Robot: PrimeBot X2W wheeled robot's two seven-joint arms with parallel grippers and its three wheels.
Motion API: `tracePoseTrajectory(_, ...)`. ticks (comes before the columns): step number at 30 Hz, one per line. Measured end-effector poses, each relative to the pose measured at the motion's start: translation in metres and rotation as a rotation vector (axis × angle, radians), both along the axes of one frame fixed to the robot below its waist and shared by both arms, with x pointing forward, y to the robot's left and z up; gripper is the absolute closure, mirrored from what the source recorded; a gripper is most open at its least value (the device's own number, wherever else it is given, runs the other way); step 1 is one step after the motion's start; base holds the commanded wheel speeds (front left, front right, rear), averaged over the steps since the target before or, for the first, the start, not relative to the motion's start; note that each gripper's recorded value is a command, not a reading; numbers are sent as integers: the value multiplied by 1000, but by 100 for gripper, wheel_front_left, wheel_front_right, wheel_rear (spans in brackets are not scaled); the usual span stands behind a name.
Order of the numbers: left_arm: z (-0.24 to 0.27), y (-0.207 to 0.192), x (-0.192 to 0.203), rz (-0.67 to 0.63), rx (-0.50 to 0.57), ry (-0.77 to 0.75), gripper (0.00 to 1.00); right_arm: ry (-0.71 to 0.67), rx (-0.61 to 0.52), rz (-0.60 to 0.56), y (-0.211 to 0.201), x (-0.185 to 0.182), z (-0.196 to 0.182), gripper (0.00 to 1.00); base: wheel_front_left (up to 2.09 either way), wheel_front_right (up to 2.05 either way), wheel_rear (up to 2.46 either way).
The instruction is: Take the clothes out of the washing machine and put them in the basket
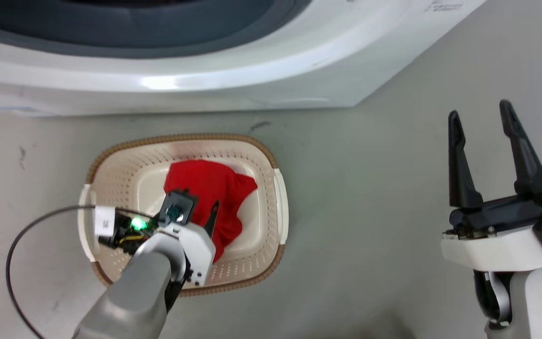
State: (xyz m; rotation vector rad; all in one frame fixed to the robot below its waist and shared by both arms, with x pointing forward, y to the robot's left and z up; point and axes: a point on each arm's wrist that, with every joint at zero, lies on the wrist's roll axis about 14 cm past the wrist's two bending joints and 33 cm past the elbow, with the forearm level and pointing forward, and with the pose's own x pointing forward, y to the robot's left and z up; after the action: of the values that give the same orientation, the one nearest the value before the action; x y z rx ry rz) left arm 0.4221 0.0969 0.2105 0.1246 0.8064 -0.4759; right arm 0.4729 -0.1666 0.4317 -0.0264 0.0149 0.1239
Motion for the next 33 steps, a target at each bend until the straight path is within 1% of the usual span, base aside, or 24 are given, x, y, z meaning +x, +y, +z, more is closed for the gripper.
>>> tracePoseTrajectory(4, 33, 5, -1, 48, -26, -96, 0, -31, 6, 6, 3, -10, 19, 0, 0, 0, 0)
tracePoseTrajectory(10, 95, 10, 11, 134, -77, -288, 0, -59, 15, 16, 7, -30, 41, 0, 0, 0, 0)
tracePoseTrajectory(19, 193, 27, 23, 242, -119, -589, 0, -122, 26, 38, 16, -54, 72, 0, 0, 0, 0)
tracePoseTrajectory(20, 222, 35, 25, 279, -133, -676, 0, -133, 28, 42, 17, -62, 79, 0, 0, 0, 0)
tracePoseTrajectory(22, 240, 40, 27, 294, -139, -728, 0, -143, 28, 42, 17, -66, 83, 0, 0, 0, 0)
tracePoseTrajectory(23, 262, 46, 32, 319, -157, -792, 0, -156, 30, 36, 15, -72, 89, 0, 0, 0, 0)
tracePoseTrajectory(27, 287, 52, 45, 356, -184, -863, 0, -171, 31, 15, 9, -80, 96, 0, 0, 0, 0)
tracePoseTrajectory(29, 291, 51, 53, 360, -210, -865, 0, -173, 31, 11, 7, -82, 97, 0, 0, 0, 0)
tracePoseTrajectory(33, 287, 48, 76, 335, -204, -851, 0, -165, 31, 5, 5, -80, 94, 0, 0, 0, 0)
